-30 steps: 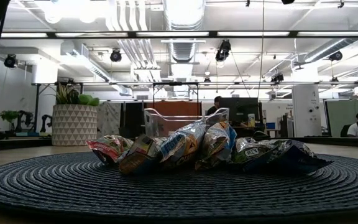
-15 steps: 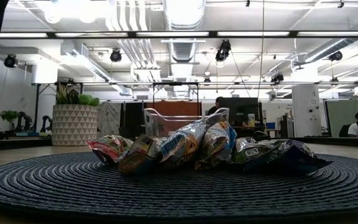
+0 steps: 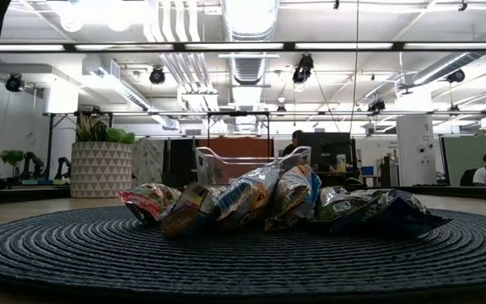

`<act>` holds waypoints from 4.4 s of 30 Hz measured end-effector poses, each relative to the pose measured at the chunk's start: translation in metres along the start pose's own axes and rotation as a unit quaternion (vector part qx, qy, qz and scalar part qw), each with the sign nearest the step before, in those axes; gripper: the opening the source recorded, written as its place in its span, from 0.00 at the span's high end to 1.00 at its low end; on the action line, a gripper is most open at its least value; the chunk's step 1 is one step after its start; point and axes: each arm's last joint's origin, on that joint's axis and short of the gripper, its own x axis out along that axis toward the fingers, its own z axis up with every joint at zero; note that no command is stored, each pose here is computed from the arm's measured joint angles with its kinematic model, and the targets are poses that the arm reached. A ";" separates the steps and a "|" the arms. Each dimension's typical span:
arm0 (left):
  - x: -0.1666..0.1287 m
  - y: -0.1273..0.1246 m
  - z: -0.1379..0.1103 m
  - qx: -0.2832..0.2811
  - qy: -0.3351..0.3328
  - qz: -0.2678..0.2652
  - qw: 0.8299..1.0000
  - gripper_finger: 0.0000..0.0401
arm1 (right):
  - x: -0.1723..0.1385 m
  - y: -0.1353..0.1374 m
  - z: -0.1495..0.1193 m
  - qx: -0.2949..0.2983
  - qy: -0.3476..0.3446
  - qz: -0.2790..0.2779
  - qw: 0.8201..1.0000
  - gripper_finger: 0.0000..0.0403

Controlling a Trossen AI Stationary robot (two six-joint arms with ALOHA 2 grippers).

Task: Pick and place Granola Bars by type
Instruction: Put the yellow granola bar into the bottom right transparent bin

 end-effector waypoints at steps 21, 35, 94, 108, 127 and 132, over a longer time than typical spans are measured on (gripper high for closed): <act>0.006 -0.002 0.002 -0.013 -0.036 -0.038 0.999 0.97 | 0.000 0.003 0.006 -0.003 -0.034 0.021 0.999 0.41; 0.005 -0.004 0.005 -0.012 -0.049 -0.055 0.997 0.97 | 0.011 0.005 0.004 -0.004 -0.034 0.036 0.999 0.41; 0.006 -0.002 0.004 -0.015 -0.042 -0.048 0.998 0.97 | 0.006 0.006 0.008 -0.019 -0.048 0.043 0.998 0.86; 0.006 -0.002 0.004 -0.015 -0.043 -0.048 0.998 0.97 | 0.006 0.006 0.008 -0.019 -0.048 0.042 0.998 0.87; 0.006 -0.003 0.004 -0.012 -0.045 -0.049 0.998 0.62 | 0.006 0.006 0.008 -0.024 -0.048 0.040 0.998 0.87; 0.006 -0.002 0.003 -0.014 -0.038 -0.043 0.998 0.55 | 0.006 0.006 0.008 -0.025 -0.047 0.040 0.998 0.87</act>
